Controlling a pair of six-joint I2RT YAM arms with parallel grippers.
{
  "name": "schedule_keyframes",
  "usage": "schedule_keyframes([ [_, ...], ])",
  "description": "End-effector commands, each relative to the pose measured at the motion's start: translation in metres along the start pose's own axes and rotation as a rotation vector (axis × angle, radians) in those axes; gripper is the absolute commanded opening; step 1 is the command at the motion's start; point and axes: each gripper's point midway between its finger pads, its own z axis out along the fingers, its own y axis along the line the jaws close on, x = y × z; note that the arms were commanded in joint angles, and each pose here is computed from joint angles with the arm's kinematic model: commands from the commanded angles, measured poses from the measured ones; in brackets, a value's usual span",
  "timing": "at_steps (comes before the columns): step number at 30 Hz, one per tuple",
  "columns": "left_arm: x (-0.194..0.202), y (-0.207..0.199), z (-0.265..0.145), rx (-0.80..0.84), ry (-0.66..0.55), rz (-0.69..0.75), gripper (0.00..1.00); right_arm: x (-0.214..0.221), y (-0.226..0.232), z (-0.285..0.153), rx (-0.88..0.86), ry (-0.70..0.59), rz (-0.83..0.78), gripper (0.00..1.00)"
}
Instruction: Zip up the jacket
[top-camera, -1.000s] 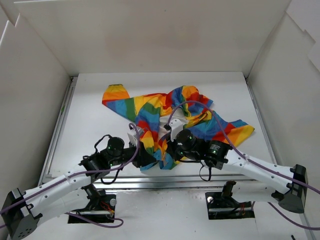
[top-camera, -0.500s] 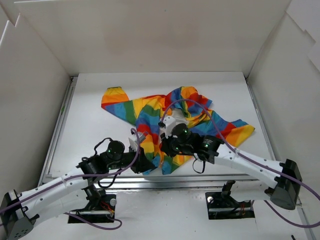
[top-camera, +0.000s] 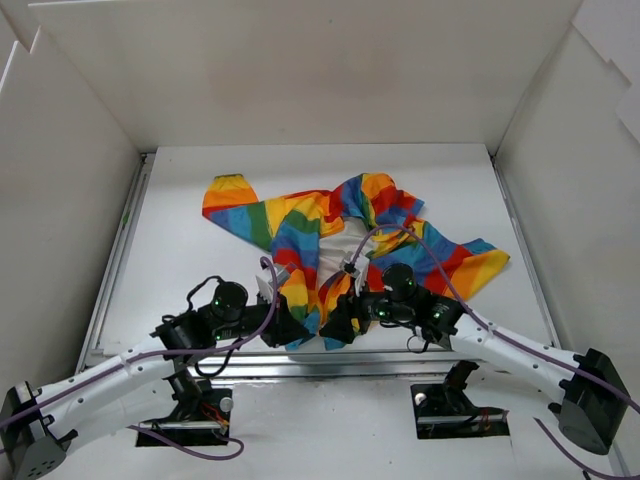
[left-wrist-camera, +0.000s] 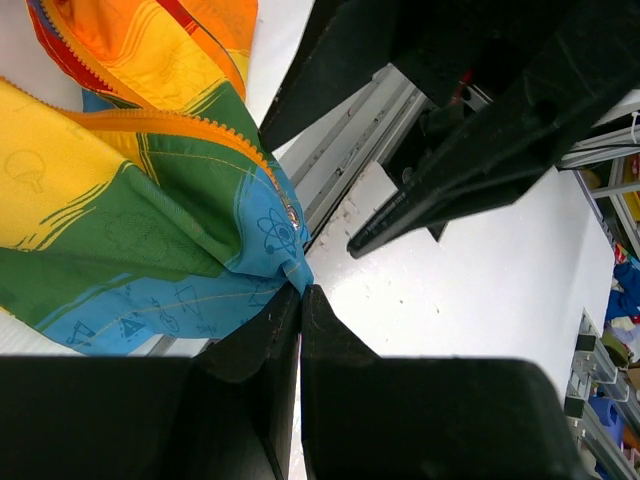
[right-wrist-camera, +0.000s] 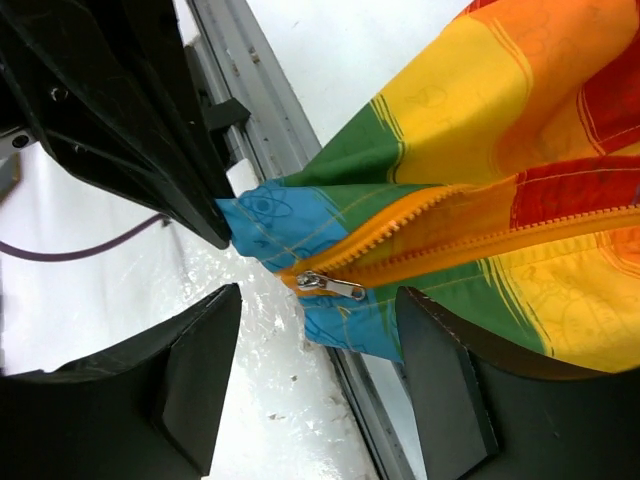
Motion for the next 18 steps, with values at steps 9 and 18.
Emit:
schedule_keyframes([
  [9, -0.019, -0.022, -0.006, 0.072, -0.060, 0.041, 0.00, -0.032, 0.018, -0.004, -0.182, -0.116, -0.014, 0.61],
  [18, -0.019, -0.023, -0.006, 0.076, -0.060, 0.036, 0.00, -0.019, 0.018, 0.000, -0.210, -0.052, 0.004, 0.53],
])
